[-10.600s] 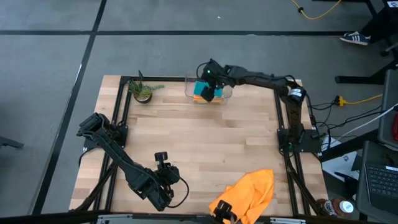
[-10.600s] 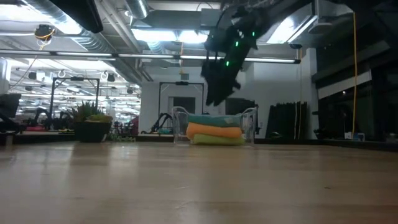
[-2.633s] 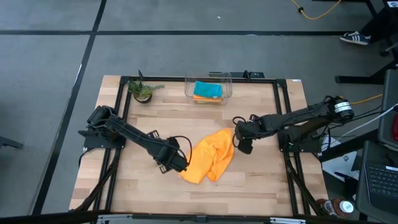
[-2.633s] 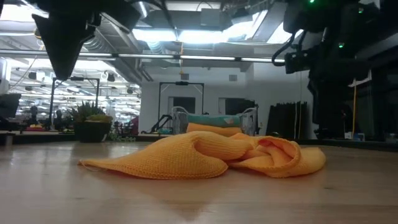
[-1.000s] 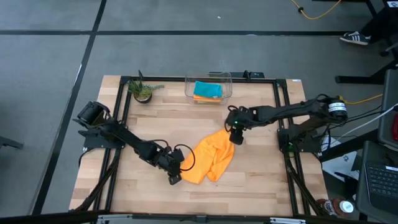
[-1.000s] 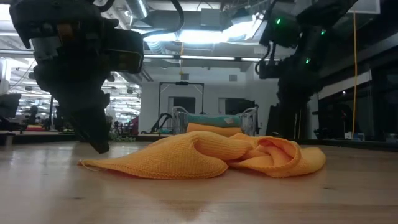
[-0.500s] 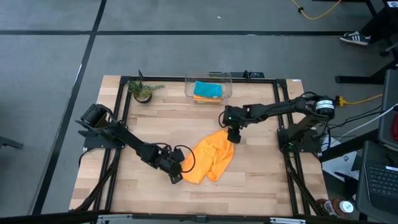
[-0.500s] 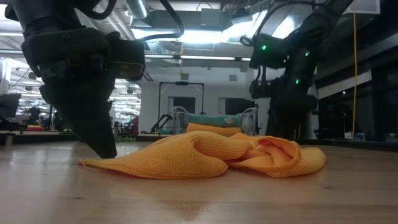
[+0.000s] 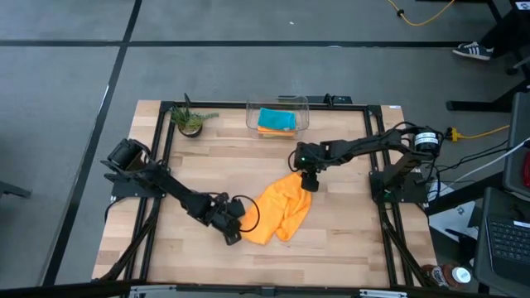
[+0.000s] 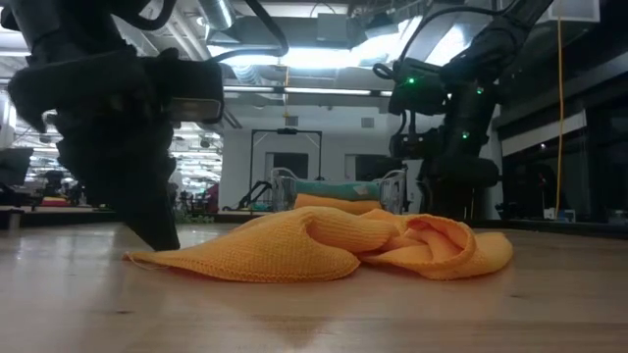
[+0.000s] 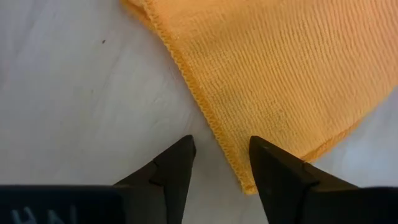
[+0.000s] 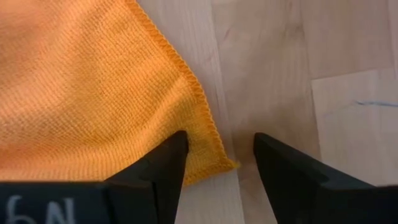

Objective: Fold microfiber towels
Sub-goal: Fold the orange microfiber cloth

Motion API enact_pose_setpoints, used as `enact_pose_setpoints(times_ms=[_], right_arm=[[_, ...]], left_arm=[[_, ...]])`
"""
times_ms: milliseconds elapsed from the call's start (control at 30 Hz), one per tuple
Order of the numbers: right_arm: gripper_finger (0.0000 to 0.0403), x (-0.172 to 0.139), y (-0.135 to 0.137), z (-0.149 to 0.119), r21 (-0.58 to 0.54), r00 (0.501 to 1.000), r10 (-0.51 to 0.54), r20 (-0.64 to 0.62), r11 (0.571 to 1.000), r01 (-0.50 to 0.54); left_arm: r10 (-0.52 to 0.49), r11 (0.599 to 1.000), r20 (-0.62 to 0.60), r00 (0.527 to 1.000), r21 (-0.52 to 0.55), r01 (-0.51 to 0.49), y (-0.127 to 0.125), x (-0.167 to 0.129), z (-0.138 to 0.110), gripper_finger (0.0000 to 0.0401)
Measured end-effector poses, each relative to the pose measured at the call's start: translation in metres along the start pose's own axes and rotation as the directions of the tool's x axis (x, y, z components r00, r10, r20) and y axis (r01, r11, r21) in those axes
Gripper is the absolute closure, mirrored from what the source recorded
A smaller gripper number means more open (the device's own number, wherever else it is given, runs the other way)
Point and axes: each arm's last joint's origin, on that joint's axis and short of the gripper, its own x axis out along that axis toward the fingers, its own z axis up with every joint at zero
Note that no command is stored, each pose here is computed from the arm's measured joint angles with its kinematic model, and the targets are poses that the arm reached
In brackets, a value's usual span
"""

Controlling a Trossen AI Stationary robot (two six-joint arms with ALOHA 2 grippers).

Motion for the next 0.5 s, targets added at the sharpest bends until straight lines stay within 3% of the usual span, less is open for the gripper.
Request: enact_pose_setpoints(times_ms=[300,500], right_arm=[[0.0208,-0.001,0.0,0.001,0.02,1.0,-0.008,0.016,1.0,0.007],[0.0208,-0.001,-0.001,0.004,0.048,0.999,-0.024,0.046,0.999,0.022]], left_arm=[[0.008,0.974,0.066,0.998,0.227,-0.023,-0.008,-0.001,-0.008,0.0259],[0.01,0.955,0.078,0.997,0.294,-0.033,-0.011,0.005,-0.009,0.026]])
